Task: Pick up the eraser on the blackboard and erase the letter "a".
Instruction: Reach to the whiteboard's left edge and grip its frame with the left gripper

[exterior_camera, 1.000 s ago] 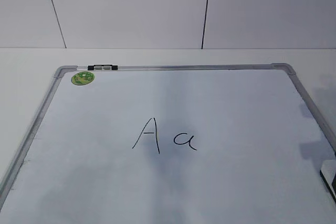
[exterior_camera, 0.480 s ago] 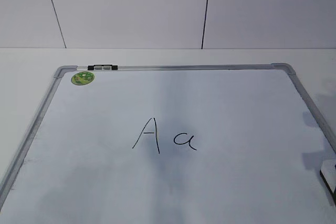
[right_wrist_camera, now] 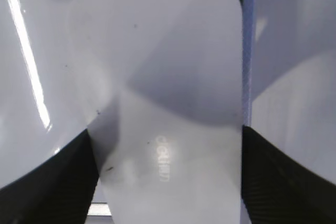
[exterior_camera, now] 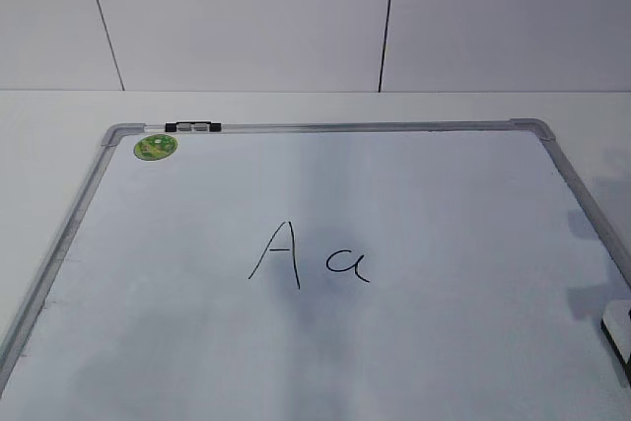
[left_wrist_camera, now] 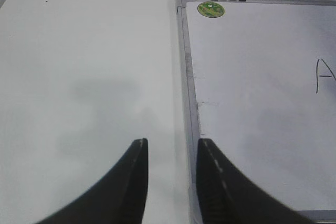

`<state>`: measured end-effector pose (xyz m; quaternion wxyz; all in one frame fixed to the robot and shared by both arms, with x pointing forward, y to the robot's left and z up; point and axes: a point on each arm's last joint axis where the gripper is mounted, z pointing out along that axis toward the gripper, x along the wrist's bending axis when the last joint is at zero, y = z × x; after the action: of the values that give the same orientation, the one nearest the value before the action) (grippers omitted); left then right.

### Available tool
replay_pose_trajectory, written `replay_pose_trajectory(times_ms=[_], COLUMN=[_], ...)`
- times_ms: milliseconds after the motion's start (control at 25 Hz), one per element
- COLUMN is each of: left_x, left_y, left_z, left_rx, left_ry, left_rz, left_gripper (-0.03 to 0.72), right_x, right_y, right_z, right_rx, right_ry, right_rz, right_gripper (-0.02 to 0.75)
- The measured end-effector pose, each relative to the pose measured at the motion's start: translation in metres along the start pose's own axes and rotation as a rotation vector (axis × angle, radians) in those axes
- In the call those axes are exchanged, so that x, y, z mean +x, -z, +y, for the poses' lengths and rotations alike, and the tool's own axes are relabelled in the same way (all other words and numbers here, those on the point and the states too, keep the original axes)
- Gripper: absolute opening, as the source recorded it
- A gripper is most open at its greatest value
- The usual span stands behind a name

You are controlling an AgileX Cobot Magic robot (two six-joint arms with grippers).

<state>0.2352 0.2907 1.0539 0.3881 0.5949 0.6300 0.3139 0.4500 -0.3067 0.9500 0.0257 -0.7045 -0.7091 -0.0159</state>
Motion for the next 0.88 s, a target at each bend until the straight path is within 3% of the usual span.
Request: replay_pose_trajectory(times_ms=[880], left_x=[0.0], left_y=[0.0], left_z=[0.0], left_rx=[0.0], left_ry=[0.0], left_rz=[0.0], left_gripper=[0.239], right_x=[0.0], right_y=[0.0], right_z=[0.0002], right_rx=[-0.002], right_ry=[0.002], right_rz=[0.0], right_gripper=[0.549])
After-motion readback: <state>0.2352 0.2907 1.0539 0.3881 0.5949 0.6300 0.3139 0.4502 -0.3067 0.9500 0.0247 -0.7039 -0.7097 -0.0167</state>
